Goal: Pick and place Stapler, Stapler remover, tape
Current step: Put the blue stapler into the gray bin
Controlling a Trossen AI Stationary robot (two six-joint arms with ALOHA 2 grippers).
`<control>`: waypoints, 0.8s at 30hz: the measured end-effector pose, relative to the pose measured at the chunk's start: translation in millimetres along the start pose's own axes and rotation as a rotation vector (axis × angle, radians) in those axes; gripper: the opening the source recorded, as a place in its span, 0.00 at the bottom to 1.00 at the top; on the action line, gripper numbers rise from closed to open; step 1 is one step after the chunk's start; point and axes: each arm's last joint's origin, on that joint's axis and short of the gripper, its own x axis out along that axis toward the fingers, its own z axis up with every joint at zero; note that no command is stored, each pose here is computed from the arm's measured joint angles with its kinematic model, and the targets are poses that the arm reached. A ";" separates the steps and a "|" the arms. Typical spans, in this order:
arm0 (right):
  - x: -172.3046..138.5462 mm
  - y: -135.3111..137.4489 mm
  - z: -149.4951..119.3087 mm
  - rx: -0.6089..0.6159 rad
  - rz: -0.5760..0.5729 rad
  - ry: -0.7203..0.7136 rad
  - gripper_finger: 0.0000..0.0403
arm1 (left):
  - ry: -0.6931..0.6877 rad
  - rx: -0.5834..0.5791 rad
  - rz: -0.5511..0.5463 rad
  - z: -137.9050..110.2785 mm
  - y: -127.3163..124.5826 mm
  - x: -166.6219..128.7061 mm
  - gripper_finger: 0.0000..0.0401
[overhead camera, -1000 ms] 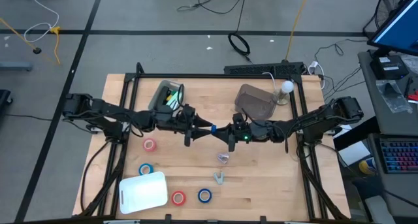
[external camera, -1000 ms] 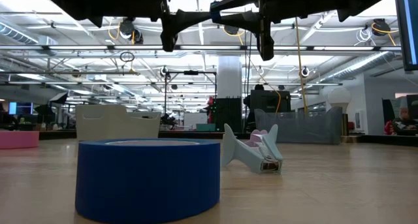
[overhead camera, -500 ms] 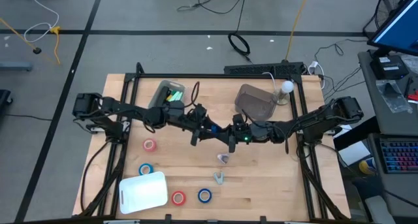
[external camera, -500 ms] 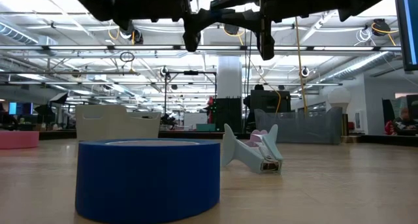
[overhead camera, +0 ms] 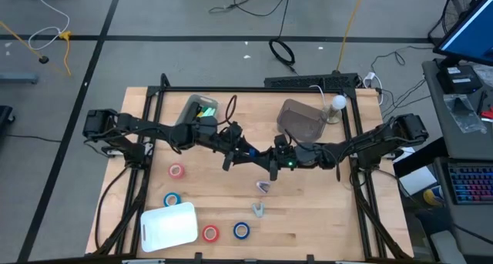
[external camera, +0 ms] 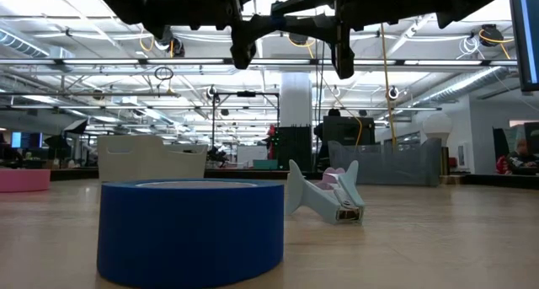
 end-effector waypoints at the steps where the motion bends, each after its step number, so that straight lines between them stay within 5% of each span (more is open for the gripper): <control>1: 0.0 0.1 0.1 0.001 0.002 0.000 0.14 | 0.002 0.006 -0.002 -0.1 0.0 0.0 0.51; 11: -0.1 1.7 0.2 0.028 0.025 0.007 0.14 | 0.008 0.038 -0.025 -0.1 -0.4 -0.1 0.13; 24: -0.1 0.9 -1.8 0.006 0.050 0.066 0.26 | 0.031 0.008 -0.024 2.4 8.8 -4.1 0.13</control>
